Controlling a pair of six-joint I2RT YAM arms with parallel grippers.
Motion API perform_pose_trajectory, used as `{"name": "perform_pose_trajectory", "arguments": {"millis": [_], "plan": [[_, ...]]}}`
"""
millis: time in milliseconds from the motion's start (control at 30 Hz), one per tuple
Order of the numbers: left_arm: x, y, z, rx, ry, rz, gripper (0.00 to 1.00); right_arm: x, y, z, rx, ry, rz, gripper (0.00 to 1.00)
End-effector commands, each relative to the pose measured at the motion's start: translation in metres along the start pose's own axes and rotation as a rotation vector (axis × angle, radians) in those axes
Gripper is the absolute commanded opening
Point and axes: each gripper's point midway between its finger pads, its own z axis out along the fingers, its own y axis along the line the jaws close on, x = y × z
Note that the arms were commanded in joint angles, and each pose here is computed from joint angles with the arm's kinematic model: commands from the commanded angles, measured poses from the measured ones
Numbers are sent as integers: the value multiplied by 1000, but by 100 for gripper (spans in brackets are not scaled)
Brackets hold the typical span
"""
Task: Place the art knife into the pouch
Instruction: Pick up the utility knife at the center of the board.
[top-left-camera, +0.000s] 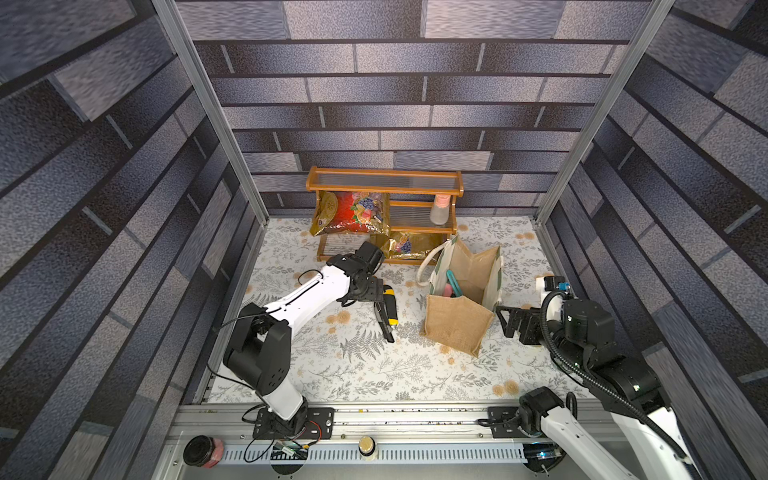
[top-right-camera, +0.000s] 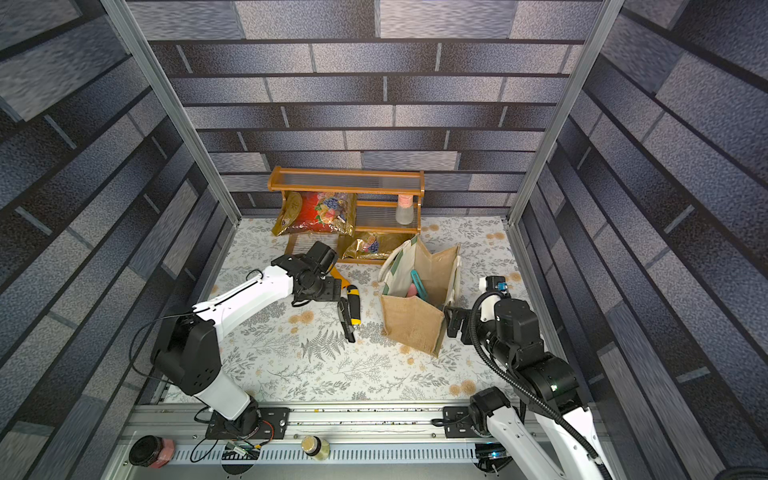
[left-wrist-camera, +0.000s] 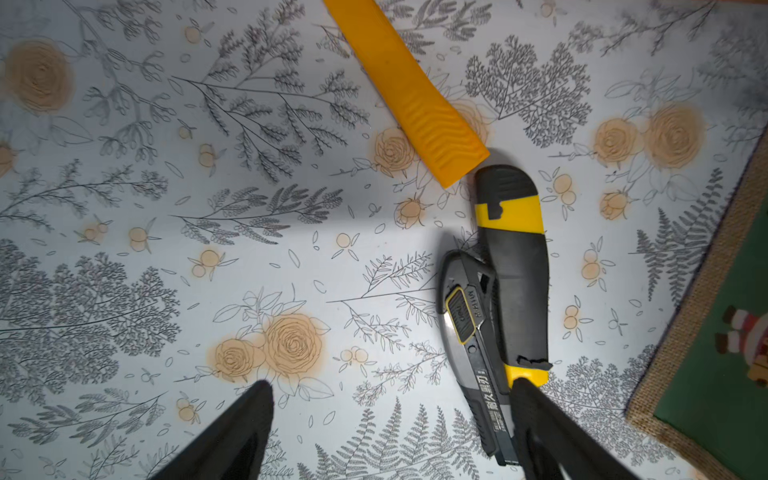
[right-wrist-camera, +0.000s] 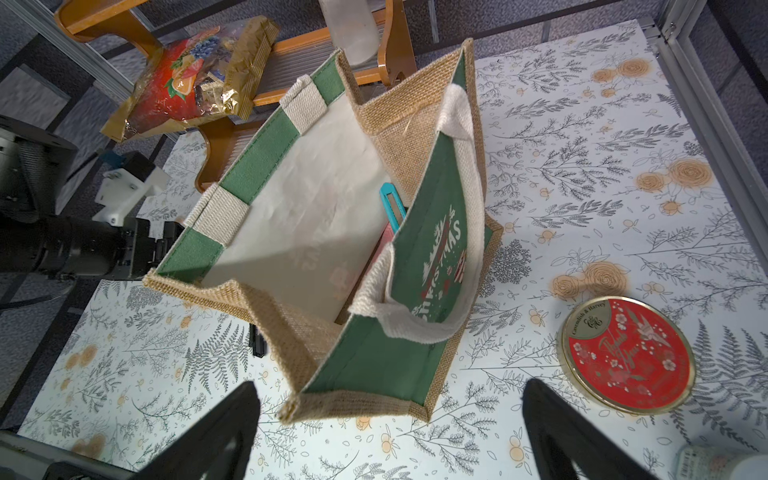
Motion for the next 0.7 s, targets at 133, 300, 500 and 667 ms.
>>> {"name": "perform_pose_trajectory", "arguments": {"millis": [133,300,500,667], "plan": [[15,-24,22,21,61,26,83,-7,20,8,-77,63,17,100],[20,-32,37,38,86,36,77,-14,29,11,-107,78,7,100],[23,-33,52,17,123,37,68,-15,30,14,-103,89,-10,100],[28,-34,62,-9,156,56,58,-27,31,8,-100,59,-21,100]]}}
